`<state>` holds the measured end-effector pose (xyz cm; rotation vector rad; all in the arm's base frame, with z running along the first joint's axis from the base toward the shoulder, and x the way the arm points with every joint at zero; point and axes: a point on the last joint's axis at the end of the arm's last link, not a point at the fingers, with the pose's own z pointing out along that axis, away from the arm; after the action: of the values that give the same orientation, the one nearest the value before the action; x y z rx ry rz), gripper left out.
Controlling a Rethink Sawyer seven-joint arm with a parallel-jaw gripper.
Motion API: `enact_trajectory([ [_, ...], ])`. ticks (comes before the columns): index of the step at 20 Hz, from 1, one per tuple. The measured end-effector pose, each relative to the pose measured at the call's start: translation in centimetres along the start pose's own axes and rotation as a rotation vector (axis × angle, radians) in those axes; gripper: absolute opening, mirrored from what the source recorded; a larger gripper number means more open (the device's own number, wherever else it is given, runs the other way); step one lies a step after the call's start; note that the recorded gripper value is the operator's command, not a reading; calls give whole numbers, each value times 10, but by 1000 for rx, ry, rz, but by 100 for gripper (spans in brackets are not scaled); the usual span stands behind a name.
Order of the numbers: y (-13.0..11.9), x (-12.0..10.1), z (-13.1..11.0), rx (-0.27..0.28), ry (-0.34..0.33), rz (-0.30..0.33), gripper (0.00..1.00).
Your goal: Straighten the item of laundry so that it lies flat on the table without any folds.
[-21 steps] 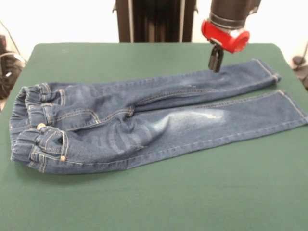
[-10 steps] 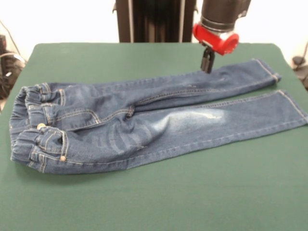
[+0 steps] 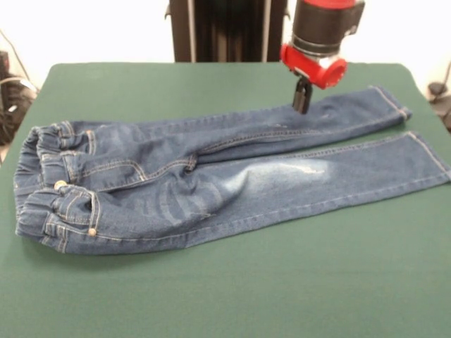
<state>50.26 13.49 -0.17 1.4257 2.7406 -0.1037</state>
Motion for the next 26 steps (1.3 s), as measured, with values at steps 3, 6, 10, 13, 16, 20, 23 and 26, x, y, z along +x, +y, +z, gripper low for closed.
enact_trajectory([
  [3,-3,3,6,7,11,-11,0],
  [6,-8,2,12,17,18,-24,0],
  [10,-22,-3,31,41,42,-25,0],
  [13,-33,-7,44,56,52,-23,0],
  [16,-32,-9,44,48,62,-39,0],
  [20,-33,-11,44,39,71,-60,0],
  [23,-33,-10,44,37,70,-69,0],
  [26,-33,-9,43,37,69,-71,0],
])
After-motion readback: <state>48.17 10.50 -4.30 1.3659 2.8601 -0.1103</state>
